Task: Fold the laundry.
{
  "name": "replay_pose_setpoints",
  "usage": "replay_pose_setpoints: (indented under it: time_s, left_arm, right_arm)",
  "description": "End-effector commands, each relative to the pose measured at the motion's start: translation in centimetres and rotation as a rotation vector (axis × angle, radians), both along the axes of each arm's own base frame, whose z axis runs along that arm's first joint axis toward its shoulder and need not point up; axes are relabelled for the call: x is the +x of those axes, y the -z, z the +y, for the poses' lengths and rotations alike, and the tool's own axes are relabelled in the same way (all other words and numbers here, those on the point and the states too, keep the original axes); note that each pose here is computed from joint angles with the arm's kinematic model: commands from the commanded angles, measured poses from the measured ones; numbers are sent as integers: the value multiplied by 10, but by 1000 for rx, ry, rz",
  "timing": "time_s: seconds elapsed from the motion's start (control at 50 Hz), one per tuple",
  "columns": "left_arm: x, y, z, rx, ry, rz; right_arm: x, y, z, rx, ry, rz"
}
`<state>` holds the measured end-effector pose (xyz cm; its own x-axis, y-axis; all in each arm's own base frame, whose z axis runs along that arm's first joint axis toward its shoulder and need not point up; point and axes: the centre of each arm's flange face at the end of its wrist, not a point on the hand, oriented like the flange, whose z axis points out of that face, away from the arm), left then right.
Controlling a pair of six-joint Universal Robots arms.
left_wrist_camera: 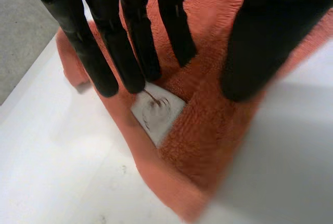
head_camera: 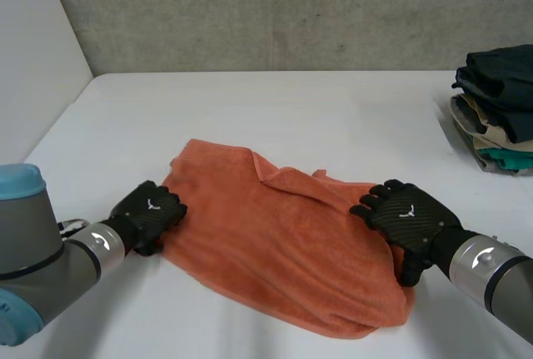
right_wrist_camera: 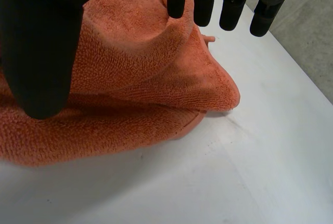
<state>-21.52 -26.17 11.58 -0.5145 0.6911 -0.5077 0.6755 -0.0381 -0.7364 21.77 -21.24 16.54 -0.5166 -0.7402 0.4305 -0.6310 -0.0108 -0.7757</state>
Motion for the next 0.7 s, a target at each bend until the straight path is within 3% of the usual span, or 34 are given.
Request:
replay_pose_setpoints:
  time_s: [0.02, 0.34, 0.54, 0.7]
  left_arm:
    - [-2, -5, -8, -38, -5, 9]
    - [-9, -14, -7, -76, -4, 43]
    - [-6, -78, -5, -158, -121, 253]
    - [-6, -99, -1, -200, -125, 299]
  right_arm:
    - [0, 1, 1, 5, 2, 1]
    - [-4, -4, -8, 15, 57, -25]
    - [-5, 14, -22, 73, 48, -17]
    - [-2, 36, -38, 117, 38, 9]
